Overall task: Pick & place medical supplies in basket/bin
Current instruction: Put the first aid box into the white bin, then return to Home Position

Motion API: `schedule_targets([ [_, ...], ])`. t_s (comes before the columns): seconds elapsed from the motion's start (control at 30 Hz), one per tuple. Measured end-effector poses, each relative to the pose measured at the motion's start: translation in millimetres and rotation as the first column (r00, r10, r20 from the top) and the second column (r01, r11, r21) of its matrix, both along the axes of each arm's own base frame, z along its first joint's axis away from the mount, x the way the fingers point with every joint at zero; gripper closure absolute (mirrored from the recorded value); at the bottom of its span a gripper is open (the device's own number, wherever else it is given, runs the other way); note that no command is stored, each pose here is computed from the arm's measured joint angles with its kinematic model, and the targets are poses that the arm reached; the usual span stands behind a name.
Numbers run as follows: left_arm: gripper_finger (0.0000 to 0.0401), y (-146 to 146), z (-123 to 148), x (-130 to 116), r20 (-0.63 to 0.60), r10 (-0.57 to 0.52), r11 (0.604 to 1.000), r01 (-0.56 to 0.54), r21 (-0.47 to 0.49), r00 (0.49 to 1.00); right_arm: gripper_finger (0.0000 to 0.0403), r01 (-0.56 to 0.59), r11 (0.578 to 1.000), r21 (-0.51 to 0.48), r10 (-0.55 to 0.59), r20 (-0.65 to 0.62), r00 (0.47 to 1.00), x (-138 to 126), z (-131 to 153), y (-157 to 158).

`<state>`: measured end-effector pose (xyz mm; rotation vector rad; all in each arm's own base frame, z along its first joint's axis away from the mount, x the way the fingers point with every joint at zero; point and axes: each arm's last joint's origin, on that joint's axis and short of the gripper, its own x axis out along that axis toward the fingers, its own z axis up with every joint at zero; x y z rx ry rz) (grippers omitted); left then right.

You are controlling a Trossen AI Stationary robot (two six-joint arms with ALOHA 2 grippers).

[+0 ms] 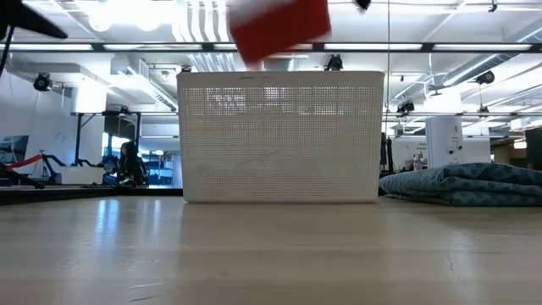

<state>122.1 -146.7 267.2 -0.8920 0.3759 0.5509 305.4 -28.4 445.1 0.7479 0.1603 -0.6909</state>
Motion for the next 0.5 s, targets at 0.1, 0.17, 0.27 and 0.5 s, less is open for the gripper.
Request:
schedule_targets([
  [0.1, 0.0221, -2.4, 5.8, 7.9, 0.016, 0.026, 1.000, -0.027, 0.009, 1.000, 0.0339, 0.051, 0.999, -0.019, -0.053, -0.151, 0.987, 3.3, -16.7, -37.6],
  [0.17, 0.0221, -4.2, 8.1, 14.2, 0.009, 0.038, 0.999, -0.038, 0.027, 0.999, 0.0315, 0.116, 0.993, -0.025, -0.118, -0.228, 0.966, 2.7, -27.5, -63.4],
  [0.27, 0.0221, -9.0, 12.6, 25.2, -0.002, 0.048, 0.997, -0.047, 0.056, 0.999, 0.0276, 0.113, 0.993, 0.039, -0.097, -0.281, 0.955, 8.3, -46.3, -102.0],
  [0.5, 0.0221, -29.3, 25.4, 55.0, -0.023, 0.059, 0.993, -0.056, 0.102, 0.998, 0.0191, -0.098, 0.986, 0.136, 0.129, -0.250, 0.960, 31.8, -55.4, -109.0],
])
